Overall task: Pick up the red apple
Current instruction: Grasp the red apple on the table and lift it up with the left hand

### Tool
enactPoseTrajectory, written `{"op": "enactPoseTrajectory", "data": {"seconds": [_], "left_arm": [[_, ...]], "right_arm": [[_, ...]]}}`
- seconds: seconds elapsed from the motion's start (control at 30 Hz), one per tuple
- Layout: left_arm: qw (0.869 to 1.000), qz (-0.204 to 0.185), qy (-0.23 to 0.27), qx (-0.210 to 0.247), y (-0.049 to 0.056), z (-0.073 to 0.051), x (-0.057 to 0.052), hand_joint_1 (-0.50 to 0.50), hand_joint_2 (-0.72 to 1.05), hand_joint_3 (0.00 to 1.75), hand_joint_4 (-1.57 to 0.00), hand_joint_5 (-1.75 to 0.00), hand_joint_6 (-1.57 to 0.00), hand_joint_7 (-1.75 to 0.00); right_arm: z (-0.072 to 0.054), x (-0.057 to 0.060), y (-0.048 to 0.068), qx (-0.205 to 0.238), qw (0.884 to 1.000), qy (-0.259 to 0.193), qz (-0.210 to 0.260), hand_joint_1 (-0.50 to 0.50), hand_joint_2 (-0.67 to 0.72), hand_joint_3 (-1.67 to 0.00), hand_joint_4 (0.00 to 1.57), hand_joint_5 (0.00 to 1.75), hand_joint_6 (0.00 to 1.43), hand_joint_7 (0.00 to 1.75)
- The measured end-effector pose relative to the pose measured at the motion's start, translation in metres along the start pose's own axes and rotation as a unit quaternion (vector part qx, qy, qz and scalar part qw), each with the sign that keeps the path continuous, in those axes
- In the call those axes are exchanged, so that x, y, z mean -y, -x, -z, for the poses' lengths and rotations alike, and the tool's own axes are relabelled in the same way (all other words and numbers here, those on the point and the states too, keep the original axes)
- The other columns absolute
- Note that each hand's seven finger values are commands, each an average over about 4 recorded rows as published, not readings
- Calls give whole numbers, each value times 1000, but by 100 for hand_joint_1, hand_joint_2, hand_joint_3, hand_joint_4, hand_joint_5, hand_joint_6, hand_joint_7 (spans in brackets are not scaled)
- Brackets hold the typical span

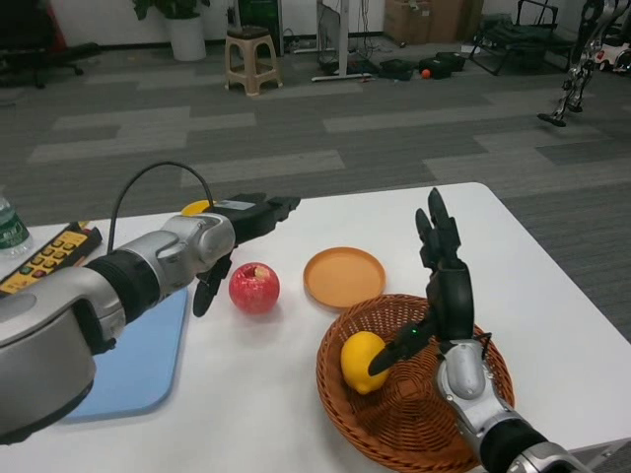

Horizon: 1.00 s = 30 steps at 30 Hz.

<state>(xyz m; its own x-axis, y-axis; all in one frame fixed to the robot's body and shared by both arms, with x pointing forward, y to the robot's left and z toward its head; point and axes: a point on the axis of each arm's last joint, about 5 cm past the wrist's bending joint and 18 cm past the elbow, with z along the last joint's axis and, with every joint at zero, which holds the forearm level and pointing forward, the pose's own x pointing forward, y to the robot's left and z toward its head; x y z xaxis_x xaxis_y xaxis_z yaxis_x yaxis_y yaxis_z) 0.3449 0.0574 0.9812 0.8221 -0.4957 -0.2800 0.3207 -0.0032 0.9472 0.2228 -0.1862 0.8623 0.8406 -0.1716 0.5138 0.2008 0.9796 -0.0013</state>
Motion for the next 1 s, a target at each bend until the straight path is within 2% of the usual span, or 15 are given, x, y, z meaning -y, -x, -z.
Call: {"op": "enactPoseTrajectory", "data": {"seconds": [0.17, 0.3, 0.6, 0.77, 1.0], "left_arm": [[999, 12, -31, -30, -4, -1, 6, -50, -55, 9, 0, 0, 0, 0], [997, 8, -62, -51, -7, -4, 17, -50, -55, 9, 0, 0, 0, 0], [996, -4, -79, -42, -9, -11, 31, -50, -57, 9, 0, 0, 0, 0], [996, 11, -89, -30, -8, -10, 43, -50, -59, 9, 0, 0, 0, 0], [995, 14, -90, -38, -7, -6, 47, -49, -64, 9, 0, 0, 0, 0]], "right_arm": [[1, 1, 1, -3, 1000, 2, 0, -42, 60, 0, 0, 0, 0, 0], [3, 1, 2, -10, 1000, 6, 1, -42, 60, 0, 0, 0, 0, 0], [3, 0, 2, -12, 1000, 5, 2, -42, 60, 0, 0, 0, 0, 0], [3, -1, 3, -12, 1000, 3, 2, -42, 60, 0, 0, 0, 0, 0], [3, -2, 3, -13, 1000, 2, 1, -42, 60, 0, 0, 0, 0, 0]]}}
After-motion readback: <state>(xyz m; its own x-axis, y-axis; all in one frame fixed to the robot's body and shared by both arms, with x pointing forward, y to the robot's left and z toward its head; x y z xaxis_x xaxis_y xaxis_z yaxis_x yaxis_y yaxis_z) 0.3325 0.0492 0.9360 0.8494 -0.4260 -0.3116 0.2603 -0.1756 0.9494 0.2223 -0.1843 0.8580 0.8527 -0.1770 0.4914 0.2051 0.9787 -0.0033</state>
